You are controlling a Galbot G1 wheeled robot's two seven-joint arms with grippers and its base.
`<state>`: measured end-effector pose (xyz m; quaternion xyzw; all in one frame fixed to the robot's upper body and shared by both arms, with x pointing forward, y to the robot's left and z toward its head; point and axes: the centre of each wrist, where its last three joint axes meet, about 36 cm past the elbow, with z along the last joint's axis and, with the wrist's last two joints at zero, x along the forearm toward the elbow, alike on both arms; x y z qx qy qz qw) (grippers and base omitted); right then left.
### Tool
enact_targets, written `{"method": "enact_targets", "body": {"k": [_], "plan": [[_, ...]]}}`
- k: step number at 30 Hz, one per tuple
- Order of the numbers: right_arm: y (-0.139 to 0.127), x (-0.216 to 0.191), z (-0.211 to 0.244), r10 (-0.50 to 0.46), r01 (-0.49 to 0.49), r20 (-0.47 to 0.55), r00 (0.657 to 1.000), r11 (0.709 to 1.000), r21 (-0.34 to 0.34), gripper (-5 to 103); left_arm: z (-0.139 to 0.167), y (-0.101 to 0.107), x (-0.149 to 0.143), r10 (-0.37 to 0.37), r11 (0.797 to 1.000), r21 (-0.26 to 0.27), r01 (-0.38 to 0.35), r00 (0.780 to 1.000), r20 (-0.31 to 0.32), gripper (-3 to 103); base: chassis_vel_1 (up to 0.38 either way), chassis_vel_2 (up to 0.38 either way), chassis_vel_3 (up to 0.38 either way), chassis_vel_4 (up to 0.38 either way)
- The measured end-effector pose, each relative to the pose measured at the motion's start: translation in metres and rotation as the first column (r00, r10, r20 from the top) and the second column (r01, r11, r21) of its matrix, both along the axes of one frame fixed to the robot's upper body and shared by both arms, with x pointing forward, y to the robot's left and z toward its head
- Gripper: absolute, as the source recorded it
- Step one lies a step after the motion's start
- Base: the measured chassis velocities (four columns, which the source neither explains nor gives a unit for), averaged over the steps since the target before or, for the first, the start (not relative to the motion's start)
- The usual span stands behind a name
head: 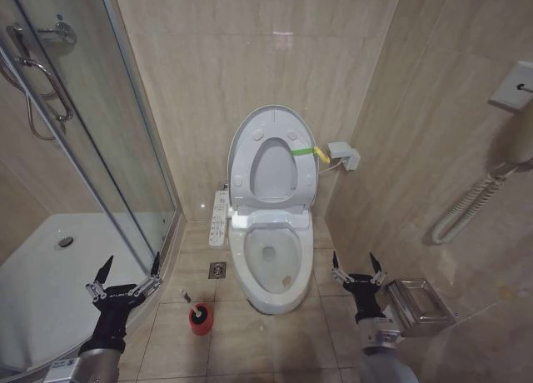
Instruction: Open the toilet lid, clean the toilet bowl with a toilet brush, close the toilet lid, and flush.
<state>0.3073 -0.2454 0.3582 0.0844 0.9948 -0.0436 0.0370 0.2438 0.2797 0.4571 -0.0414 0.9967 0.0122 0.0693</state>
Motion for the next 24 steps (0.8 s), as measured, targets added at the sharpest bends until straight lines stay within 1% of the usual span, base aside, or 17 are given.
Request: {"method": "enact_targets", "body": {"k": [24], "plan": [[0.0,0.0,0.0001,0.0,0.0,0.0,1.0,1.0,0.0,100,0.0,0.0,0.0,0.0,1.0,0.0,0.0,1.0,0.0,100,0.0,0.0,0.0,0.0]]}}
